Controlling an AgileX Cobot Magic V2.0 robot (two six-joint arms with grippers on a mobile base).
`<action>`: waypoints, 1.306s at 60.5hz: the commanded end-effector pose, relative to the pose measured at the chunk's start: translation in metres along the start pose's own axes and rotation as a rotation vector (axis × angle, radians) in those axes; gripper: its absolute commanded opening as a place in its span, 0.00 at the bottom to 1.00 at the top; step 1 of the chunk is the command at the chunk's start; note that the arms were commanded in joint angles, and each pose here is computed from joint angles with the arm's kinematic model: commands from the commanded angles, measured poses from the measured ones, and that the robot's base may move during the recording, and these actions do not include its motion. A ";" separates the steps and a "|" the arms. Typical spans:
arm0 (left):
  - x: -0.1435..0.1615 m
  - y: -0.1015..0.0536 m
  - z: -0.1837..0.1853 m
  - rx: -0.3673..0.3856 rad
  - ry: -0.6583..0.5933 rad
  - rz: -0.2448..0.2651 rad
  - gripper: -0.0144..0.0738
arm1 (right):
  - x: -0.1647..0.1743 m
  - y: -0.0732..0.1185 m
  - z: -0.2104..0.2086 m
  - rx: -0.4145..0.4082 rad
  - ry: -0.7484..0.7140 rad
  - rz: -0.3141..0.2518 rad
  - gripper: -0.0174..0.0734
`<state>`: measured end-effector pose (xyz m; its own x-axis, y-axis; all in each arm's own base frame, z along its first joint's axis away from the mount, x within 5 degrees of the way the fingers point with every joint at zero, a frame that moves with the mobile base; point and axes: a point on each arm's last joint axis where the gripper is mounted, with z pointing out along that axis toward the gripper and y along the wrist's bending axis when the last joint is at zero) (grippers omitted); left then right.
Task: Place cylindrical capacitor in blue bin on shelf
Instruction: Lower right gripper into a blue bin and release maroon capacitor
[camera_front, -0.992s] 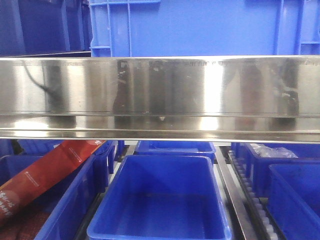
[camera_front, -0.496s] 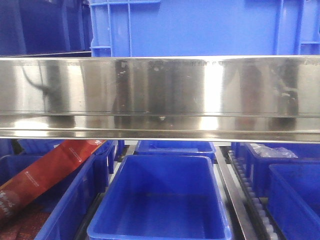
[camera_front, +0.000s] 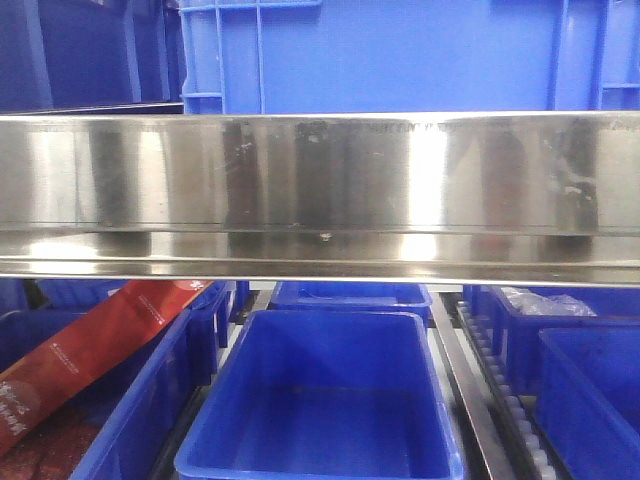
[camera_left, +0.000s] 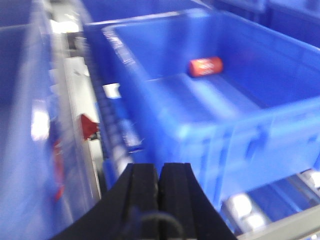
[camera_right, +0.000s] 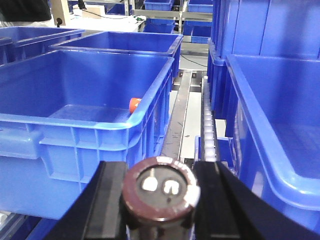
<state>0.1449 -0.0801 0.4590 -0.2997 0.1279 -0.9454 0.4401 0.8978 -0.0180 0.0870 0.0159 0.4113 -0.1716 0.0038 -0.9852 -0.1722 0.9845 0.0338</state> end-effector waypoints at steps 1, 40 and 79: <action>0.014 0.005 -0.022 -0.021 -0.072 -0.035 0.04 | -0.003 0.000 -0.002 -0.002 -0.018 -0.007 0.03; 0.079 0.018 -0.099 -0.047 -0.175 -0.090 0.04 | -0.055 0.016 0.050 -0.134 0.033 -0.125 0.03; 0.079 0.018 -0.099 -0.046 -0.176 -0.090 0.04 | -0.093 0.077 0.239 -0.330 0.354 -0.174 0.03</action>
<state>0.0463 -0.0130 0.4148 -0.1935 -0.0101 -0.9811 0.3771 0.9224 -0.0838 0.3036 0.1258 0.4781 -0.3875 -0.2456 -0.8885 -0.5057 0.8625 -0.0179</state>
